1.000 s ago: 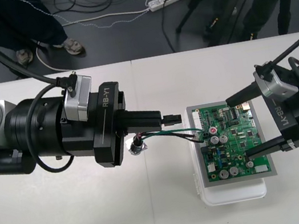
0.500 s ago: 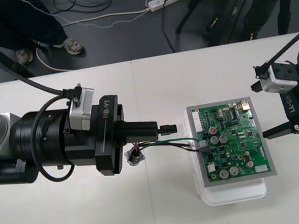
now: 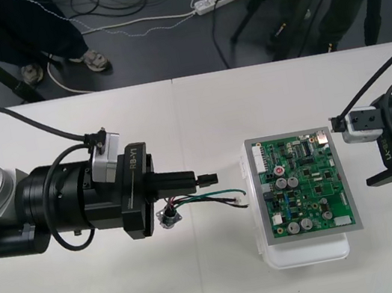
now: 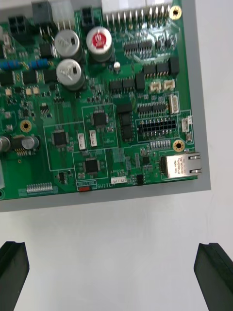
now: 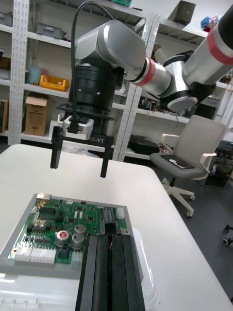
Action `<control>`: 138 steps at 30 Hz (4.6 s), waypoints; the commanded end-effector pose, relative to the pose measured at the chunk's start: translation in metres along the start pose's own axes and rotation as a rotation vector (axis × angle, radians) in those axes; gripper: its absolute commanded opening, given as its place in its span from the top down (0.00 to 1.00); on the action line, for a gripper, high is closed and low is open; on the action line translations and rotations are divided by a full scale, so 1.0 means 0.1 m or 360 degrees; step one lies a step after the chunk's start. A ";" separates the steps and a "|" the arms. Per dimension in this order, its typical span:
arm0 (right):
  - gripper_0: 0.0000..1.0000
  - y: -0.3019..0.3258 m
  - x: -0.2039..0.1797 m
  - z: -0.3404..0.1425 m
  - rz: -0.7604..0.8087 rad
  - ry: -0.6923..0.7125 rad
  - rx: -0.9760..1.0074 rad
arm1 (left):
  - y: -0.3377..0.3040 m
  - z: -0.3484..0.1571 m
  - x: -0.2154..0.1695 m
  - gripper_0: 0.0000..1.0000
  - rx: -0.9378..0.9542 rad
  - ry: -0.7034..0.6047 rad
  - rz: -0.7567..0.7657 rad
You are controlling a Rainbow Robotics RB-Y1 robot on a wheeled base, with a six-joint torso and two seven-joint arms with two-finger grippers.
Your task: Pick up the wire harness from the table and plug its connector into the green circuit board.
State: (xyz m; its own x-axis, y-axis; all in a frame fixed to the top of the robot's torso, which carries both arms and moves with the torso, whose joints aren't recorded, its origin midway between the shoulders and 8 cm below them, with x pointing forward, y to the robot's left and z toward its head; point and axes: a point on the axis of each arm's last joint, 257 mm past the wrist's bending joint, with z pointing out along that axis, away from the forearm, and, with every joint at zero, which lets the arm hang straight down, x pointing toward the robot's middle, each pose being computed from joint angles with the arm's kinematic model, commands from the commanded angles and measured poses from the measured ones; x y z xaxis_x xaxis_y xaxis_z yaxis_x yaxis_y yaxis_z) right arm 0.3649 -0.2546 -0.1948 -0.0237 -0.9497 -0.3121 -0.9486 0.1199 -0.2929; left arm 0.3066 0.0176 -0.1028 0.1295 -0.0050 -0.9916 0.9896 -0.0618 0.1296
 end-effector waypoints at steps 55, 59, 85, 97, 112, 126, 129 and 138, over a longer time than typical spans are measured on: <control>0.00 0.16 0.22 0.60 -0.0291 0.0282 0.0070 | -0.12 -0.07 1.28 1.00 0.0129 -0.0009 0.0166; 0.00 0.25 0.21 0.67 -0.0262 0.0263 0.0044 | -0.11 -0.01 1.29 1.00 0.0130 -0.0017 0.0166; 0.00 0.19 0.23 0.73 -0.0317 0.0321 0.0100 | 0.08 0.32 1.34 1.00 0.0064 -0.0018 0.0153; 0.00 0.26 0.16 0.81 -0.0344 0.0316 0.0085 | 0.18 0.45 1.37 1.00 0.0011 0.0003 0.0154; 0.00 0.26 0.10 0.83 -0.0329 0.0290 0.0085 | 0.33 0.66 1.26 1.00 -0.0052 -0.0035 0.0172; 0.00 0.27 0.08 0.84 -0.0298 0.0278 0.0086 | 0.41 0.75 1.22 1.00 -0.0070 -0.0034 0.0215; 0.00 0.26 0.07 0.84 -0.0297 0.0277 0.0088 | 0.40 0.77 1.22 1.00 -0.0064 -0.0034 0.0220; 0.00 0.24 0.10 0.83 -0.0267 0.0294 0.0106 | 0.36 0.83 1.24 1.00 -0.0034 -0.0013 0.0238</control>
State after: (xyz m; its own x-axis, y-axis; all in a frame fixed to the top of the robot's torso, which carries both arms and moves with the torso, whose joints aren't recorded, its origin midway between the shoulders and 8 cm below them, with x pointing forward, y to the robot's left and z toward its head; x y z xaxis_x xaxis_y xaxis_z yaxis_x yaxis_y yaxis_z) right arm 0.3720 -0.2515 -0.2818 0.0594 -0.9961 -0.0654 -0.9246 -0.0302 -0.3798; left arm 0.3539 -0.0427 -0.2347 0.2119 -0.0044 -0.9773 0.9772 -0.0143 0.2119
